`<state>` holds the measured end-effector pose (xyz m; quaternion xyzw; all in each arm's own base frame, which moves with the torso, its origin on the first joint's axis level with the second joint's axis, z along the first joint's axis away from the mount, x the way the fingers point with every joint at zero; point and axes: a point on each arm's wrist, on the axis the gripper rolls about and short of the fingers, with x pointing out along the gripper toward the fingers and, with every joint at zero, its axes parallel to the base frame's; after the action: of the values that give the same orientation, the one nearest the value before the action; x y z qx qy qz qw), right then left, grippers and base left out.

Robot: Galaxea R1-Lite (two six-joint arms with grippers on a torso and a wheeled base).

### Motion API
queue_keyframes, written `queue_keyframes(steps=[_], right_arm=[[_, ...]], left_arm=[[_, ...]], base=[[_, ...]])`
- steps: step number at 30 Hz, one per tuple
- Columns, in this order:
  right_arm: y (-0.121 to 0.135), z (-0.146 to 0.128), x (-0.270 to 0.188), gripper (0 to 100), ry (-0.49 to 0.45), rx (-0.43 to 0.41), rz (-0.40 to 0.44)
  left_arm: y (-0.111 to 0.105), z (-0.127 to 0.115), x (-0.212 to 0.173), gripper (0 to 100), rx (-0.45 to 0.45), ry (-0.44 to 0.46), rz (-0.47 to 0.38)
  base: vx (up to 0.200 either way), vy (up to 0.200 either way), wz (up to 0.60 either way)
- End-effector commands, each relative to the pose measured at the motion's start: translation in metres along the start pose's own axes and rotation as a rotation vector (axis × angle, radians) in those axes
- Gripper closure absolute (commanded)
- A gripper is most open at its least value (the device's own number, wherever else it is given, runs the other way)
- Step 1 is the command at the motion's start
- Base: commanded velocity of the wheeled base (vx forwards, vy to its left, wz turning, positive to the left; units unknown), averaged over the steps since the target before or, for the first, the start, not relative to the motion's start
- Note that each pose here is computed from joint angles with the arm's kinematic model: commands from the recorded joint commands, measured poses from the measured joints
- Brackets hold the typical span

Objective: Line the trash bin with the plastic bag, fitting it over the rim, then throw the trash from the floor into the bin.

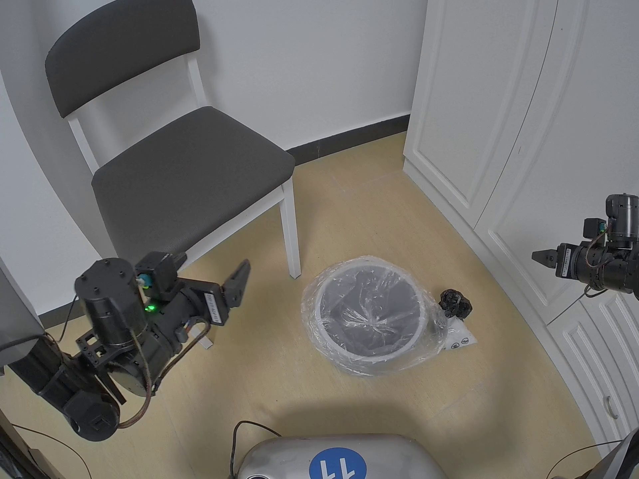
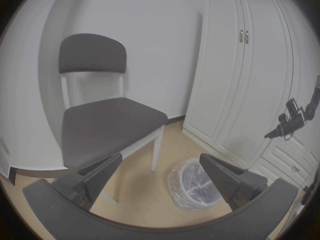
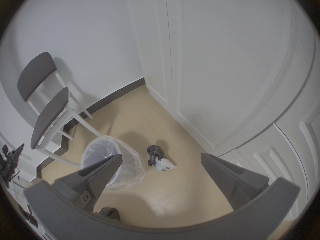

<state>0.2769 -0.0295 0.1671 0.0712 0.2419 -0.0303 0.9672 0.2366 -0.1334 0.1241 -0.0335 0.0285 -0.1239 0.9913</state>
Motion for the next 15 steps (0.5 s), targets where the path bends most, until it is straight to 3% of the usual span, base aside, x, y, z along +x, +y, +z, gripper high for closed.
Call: queue_keyframes(steps=[1,9,15], right_arm=[[-0.019,-0.013,0.042,0,0.103,0.03,-0.054],[-0.059,-0.063,0.14,0,0.208,0.096,-0.062],[-0.059,-0.091,0.174,0,0.251,0.099,0.002]], left_arm=[[0.026,0.006,-0.023,0,-0.015,-0.053,0.079],[0.026,0.001,-0.024,0,-0.012,-0.034,0.078],[0.027,0.002,-0.025,0,-0.016,-0.037,0.082]], base=[[0.0,0.0,0.0],[0.0,0.0,0.0],[0.0,0.0,0.0]])
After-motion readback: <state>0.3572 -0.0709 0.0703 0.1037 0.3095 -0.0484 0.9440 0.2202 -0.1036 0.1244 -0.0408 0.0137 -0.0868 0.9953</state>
